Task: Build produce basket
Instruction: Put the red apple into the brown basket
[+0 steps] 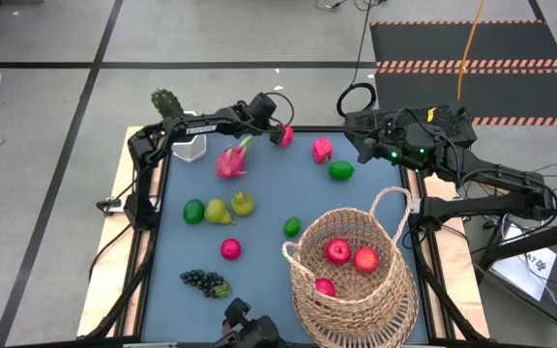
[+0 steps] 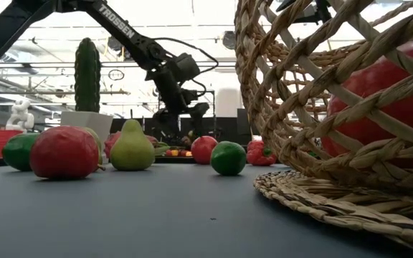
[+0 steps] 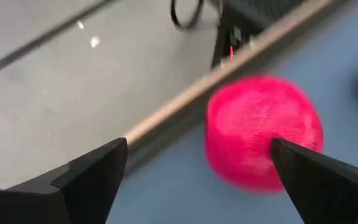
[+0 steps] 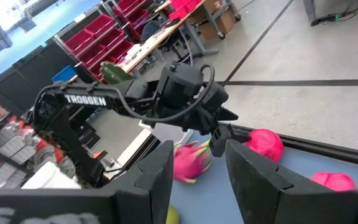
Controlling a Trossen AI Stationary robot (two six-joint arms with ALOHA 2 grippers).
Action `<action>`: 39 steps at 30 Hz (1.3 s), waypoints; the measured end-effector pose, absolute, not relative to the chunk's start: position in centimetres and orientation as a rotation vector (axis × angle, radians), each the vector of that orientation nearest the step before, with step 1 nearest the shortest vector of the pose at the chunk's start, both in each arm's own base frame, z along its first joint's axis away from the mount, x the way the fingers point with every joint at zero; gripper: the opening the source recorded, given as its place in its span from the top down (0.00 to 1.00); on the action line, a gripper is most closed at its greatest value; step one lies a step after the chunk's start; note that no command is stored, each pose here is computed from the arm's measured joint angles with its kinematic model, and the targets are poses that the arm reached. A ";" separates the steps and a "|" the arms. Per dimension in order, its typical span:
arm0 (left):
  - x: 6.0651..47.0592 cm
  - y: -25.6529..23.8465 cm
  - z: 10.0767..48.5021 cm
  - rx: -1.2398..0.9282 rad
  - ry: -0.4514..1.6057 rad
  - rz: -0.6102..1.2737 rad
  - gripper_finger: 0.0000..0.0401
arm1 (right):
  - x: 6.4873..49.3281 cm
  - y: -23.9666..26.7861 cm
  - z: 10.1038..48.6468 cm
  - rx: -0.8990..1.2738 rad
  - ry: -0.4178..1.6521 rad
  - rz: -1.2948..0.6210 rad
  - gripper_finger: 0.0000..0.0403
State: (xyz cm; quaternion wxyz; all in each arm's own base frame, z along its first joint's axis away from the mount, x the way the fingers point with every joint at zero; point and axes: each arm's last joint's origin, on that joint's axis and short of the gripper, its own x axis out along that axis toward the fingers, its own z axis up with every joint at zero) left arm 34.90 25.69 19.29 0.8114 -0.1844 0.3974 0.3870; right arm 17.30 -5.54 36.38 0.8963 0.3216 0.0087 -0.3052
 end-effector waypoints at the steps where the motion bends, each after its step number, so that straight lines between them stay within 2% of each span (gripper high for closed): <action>1: 34.6 25.4 19.4 -0.397 0.892 0.807 0.01 | 17.3 -5.5 36.4 0.668 0.022 -0.624 0.65; 5: 33.1 24.1 20.4 -0.432 1.098 0.781 0.01 | 17.3 -5.5 36.4 0.669 0.024 -0.619 0.65; 9: 32.7 23.0 25.3 -0.384 0.997 0.767 0.01 | 17.4 -5.4 36.4 0.667 0.025 -0.616 0.65; 14: 33.3 23.1 27.1 -0.428 0.822 0.752 0.01 | 17.5 -5.4 36.3 0.647 0.040 -0.618 0.65; 27: 34.4 24.0 22.9 -0.575 0.986 0.675 0.01 | 17.9 -5.5 36.0 0.664 0.053 -0.625 0.65; 39: 35.2 24.6 22.7 -0.527 0.917 0.652 0.01 | 17.9 -5.5 35.9 0.665 0.055 -0.621 0.65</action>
